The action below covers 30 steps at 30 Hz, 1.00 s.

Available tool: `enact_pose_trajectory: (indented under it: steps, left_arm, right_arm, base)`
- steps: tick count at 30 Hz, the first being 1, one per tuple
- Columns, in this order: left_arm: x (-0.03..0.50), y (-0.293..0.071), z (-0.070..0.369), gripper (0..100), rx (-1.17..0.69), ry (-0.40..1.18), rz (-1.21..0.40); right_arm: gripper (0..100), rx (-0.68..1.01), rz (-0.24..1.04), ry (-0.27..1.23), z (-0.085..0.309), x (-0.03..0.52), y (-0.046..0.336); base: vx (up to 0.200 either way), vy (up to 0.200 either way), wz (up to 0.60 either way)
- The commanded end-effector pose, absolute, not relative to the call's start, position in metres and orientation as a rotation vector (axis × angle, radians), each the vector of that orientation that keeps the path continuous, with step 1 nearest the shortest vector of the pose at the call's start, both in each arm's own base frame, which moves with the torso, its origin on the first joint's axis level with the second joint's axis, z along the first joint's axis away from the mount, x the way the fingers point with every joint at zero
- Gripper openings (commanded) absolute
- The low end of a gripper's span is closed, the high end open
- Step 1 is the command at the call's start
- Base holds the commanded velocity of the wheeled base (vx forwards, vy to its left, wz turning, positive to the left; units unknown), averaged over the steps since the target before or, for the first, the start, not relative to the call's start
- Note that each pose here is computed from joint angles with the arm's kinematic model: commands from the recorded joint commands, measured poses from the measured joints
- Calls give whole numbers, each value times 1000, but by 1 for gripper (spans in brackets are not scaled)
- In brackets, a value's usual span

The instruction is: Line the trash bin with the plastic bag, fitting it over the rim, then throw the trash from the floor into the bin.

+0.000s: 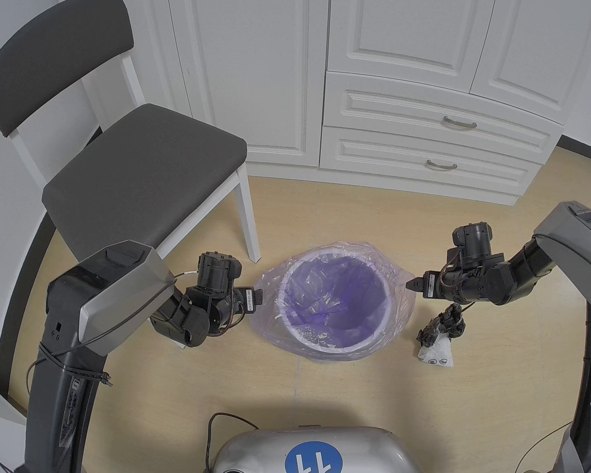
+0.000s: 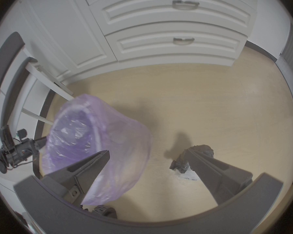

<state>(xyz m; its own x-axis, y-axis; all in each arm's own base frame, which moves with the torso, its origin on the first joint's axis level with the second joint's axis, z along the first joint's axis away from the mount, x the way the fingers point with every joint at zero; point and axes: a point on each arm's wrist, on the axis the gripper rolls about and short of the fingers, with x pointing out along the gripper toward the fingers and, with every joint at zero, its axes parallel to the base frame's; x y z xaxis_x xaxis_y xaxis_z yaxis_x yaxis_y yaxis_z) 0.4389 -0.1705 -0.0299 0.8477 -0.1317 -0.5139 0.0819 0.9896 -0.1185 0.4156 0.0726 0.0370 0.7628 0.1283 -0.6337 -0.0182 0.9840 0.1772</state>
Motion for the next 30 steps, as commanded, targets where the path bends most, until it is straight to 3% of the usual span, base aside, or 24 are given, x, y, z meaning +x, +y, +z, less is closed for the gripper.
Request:
enact_pose_trajectory:
  steps: [1, 6, 15, 23, 30]
  left_arm:
    - [438, -170, -25, 100, -86, 548, -120]
    - [438, -171, -36, 100, -80, 564, -121]
    - [445, -173, -52, 100, -63, 620, -105]
    - [459, -172, -66, 100, -61, 652, -80]
    - [467, -172, -69, 100, -49, 729, -44]
  right_arm:
    - [100, 157, 59, 781, -12, 430, 67]
    - [100, 171, 39, 812, -45, 444, 71]
    - [100, 269, -6, 809, -53, 467, 80]
    - [100, 266, -218, 939, -65, 494, 93]
    - [100, 259, -271, 990, -69, 500, 98]
  base:
    - [0, 0, 0]
    - [0, 0, 0]
    - [0, 0, 0]
    - [0, 0, 0]
    - [0, 0, 0]
